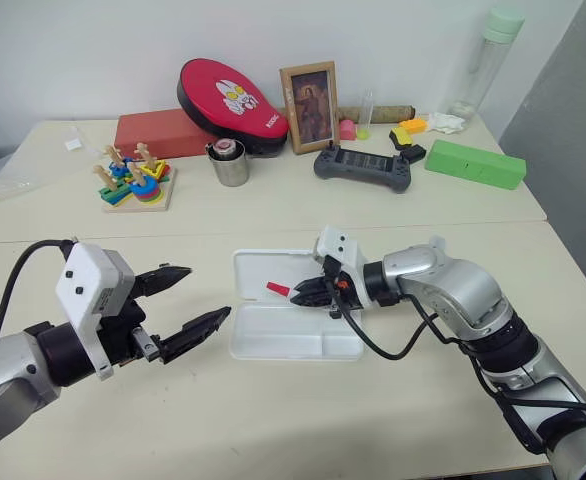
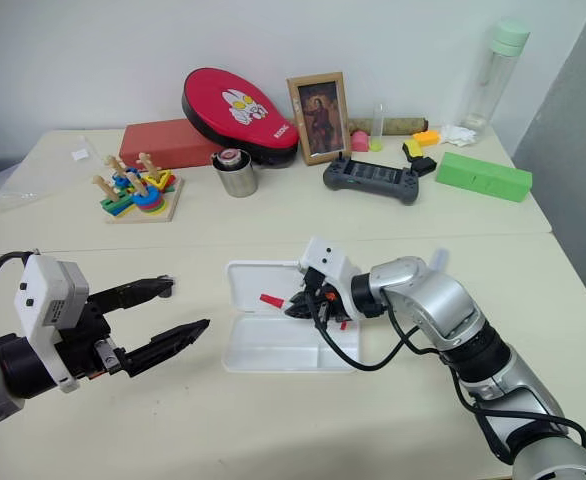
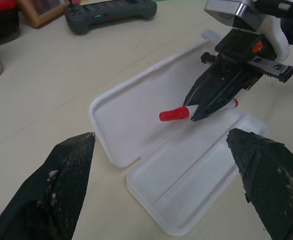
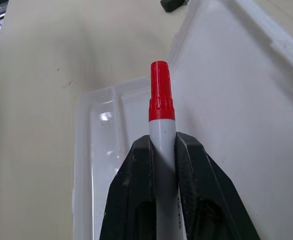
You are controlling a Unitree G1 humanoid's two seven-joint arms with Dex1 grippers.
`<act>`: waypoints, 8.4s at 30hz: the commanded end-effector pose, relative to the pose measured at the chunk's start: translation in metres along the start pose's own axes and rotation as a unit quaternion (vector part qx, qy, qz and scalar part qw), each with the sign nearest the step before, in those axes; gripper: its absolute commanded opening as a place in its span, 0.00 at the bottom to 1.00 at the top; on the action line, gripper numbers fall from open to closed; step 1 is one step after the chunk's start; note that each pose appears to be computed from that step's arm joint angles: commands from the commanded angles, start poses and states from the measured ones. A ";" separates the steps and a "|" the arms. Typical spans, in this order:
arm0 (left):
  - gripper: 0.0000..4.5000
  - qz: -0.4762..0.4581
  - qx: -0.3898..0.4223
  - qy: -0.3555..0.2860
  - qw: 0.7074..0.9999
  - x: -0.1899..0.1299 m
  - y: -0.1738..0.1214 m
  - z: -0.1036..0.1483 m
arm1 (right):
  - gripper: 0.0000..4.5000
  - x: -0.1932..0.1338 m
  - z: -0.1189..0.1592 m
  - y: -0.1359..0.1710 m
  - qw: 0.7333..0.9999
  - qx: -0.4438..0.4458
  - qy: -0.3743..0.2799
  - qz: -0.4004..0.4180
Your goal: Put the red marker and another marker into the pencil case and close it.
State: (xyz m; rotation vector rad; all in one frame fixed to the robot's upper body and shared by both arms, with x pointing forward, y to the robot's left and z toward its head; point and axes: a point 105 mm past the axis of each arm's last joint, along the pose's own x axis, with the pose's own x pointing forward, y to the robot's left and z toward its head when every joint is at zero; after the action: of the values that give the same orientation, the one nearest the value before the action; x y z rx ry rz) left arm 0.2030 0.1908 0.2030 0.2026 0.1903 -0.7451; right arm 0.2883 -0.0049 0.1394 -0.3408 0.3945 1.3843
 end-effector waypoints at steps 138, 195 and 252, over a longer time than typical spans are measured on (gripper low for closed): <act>1.00 -0.112 0.108 -0.027 0.987 0.004 -0.026 0.051 | 0.28 -0.155 -0.060 -0.113 0.887 0.164 0.048 -0.429; 1.00 -0.060 0.118 0.006 0.991 -0.014 0.009 0.050 | 0.28 0.016 0.013 0.031 0.991 -0.023 -0.033 0.128; 1.00 -0.051 0.105 -0.001 0.993 -0.014 0.011 0.050 | 0.99 0.015 0.031 0.023 0.992 -0.032 -0.072 0.104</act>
State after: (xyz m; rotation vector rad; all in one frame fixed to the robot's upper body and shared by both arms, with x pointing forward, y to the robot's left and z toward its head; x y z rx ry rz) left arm 0.2057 0.1921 0.2519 0.3946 0.1408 -0.8918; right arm 0.2715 0.0271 0.1346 -0.2729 0.3595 1.6034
